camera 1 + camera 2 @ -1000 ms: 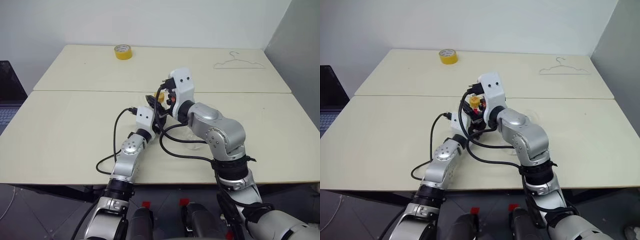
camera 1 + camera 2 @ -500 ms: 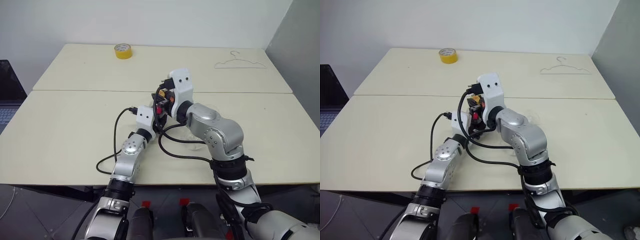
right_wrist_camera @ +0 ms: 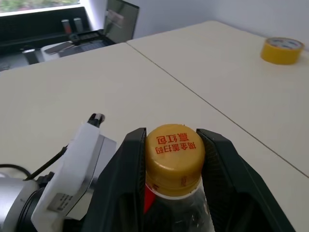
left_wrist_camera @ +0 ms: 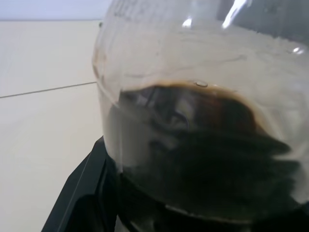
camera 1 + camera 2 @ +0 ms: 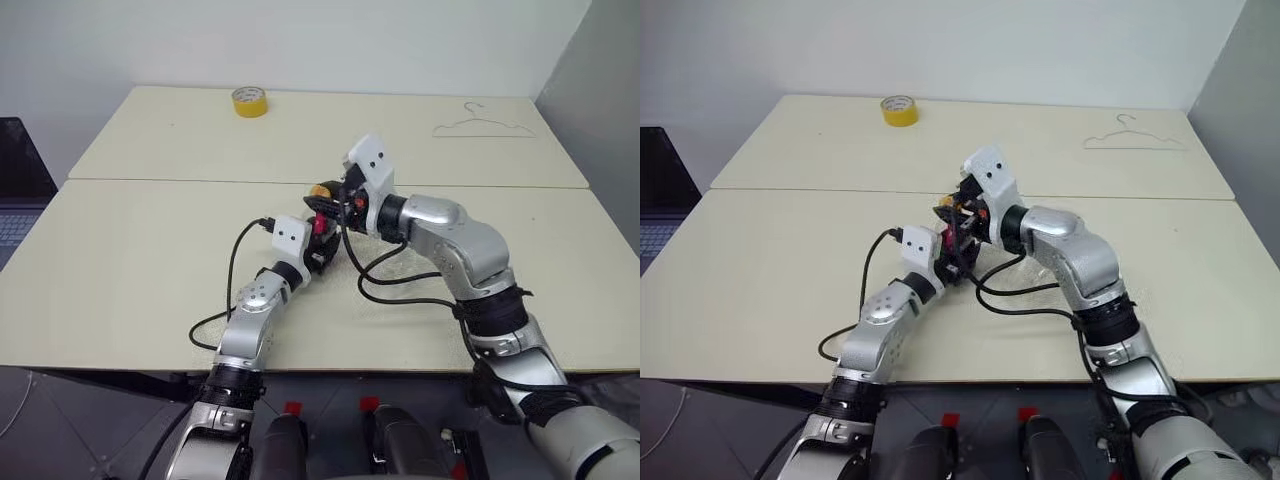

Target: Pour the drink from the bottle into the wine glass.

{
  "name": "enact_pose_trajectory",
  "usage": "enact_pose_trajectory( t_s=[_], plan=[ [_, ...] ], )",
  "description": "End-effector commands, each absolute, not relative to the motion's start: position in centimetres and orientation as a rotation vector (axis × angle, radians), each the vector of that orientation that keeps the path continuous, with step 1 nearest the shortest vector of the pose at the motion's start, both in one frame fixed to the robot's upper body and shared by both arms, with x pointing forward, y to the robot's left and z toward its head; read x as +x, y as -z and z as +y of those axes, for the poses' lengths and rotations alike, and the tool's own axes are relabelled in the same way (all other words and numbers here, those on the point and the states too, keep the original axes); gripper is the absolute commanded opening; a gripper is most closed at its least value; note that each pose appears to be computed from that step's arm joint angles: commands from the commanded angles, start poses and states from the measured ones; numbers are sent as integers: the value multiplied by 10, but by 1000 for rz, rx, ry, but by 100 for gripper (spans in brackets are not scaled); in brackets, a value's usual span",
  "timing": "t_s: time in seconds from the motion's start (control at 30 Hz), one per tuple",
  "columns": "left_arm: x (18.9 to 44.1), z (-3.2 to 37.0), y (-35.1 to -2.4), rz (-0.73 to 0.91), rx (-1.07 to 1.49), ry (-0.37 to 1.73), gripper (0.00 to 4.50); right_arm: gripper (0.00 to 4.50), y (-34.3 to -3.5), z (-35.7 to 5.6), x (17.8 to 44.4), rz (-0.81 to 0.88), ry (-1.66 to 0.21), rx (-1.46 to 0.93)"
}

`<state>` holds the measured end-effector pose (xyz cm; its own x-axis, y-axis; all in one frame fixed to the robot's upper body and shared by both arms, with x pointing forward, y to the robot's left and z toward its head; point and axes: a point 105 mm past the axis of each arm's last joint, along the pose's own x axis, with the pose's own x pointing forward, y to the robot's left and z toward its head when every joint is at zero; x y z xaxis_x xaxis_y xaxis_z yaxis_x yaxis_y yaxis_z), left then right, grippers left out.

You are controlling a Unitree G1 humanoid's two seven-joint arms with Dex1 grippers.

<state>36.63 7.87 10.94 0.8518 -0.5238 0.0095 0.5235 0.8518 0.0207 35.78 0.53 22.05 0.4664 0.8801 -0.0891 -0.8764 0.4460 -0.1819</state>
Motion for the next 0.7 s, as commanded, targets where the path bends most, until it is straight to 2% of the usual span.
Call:
enact_pose_trajectory(
  t_s=[0.03, 0.4, 0.7],
  plan=[
    [345, 52, -85, 96, 1, 711, 278, 128, -230, -6, 363, -72, -1143, -309],
    [325, 42, -88, 154, -50, 849, 278, 128, -216, -19, 374, -19, -1308, -449],
    [314, 44, -100, 193, -50, 962, 278, 128, -206, -26, 369, 20, -1478, -498]
  ],
)
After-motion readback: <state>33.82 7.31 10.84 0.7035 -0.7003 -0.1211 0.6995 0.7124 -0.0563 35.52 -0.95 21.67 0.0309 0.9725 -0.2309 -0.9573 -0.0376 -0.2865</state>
